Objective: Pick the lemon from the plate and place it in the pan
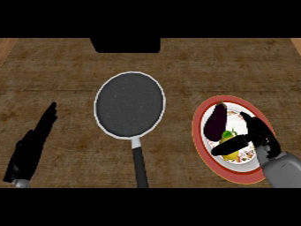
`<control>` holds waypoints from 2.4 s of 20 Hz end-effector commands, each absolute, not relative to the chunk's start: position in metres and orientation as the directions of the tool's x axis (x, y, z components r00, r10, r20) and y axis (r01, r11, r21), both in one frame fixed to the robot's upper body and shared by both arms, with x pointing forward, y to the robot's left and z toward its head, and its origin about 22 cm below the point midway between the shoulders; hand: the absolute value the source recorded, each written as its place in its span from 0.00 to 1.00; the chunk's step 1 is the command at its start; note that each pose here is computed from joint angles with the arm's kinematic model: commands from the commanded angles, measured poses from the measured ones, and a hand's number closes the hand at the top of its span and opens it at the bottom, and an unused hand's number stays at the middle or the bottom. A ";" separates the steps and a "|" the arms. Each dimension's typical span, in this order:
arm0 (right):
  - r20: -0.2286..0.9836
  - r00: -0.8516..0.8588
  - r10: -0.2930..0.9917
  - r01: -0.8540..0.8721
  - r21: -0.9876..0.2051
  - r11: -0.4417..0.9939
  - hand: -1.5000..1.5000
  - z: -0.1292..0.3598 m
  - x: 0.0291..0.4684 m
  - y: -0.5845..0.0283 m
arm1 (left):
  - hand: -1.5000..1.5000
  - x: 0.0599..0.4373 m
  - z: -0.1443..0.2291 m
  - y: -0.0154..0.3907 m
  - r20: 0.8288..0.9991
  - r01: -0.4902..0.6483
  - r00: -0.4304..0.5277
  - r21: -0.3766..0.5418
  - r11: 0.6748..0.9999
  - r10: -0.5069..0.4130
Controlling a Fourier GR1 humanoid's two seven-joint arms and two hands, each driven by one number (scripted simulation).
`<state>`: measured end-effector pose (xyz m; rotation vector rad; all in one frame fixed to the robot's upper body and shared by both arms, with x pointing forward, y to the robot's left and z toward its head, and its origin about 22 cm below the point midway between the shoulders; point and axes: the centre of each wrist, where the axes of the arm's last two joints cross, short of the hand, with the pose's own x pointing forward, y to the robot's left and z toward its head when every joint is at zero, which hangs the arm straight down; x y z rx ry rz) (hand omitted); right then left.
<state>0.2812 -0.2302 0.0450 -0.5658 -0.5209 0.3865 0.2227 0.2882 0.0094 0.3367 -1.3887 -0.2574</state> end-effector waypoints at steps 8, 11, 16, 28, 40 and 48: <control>0.324 0.862 0.391 -0.132 -0.600 0.789 1.00 0.028 0.272 -0.206 | 0.50 0.216 0.010 0.278 0.912 -0.016 0.188 0.373 0.928 -0.364; 0.338 0.875 0.346 -0.104 -0.568 0.817 1.00 0.008 0.275 -0.193 | 0.50 0.227 0.012 0.278 0.912 -0.024 0.172 0.383 0.924 -0.373; 0.388 0.855 0.344 -0.089 -0.545 0.834 1.00 0.012 0.277 -0.207 | 0.50 0.221 0.005 0.284 0.915 -0.028 0.174 0.373 0.928 -0.363; 0.122 0.064 0.990 -0.478 -0.867 0.138 1.00 0.077 0.327 -0.248 | 0.50 0.235 0.019 0.274 0.914 0.027 0.123 0.387 0.922 -0.387; 0.233 -0.431 0.872 0.126 -0.941 0.313 1.00 0.158 0.369 -0.214 | 0.50 0.227 0.017 0.281 0.916 0.004 0.147 0.376 0.927 -0.373; 0.411 -0.516 0.752 -0.027 -0.885 0.465 1.00 0.161 0.393 -0.111 | 0.50 0.232 0.021 0.281 0.914 0.004 0.154 0.380 0.925 -0.376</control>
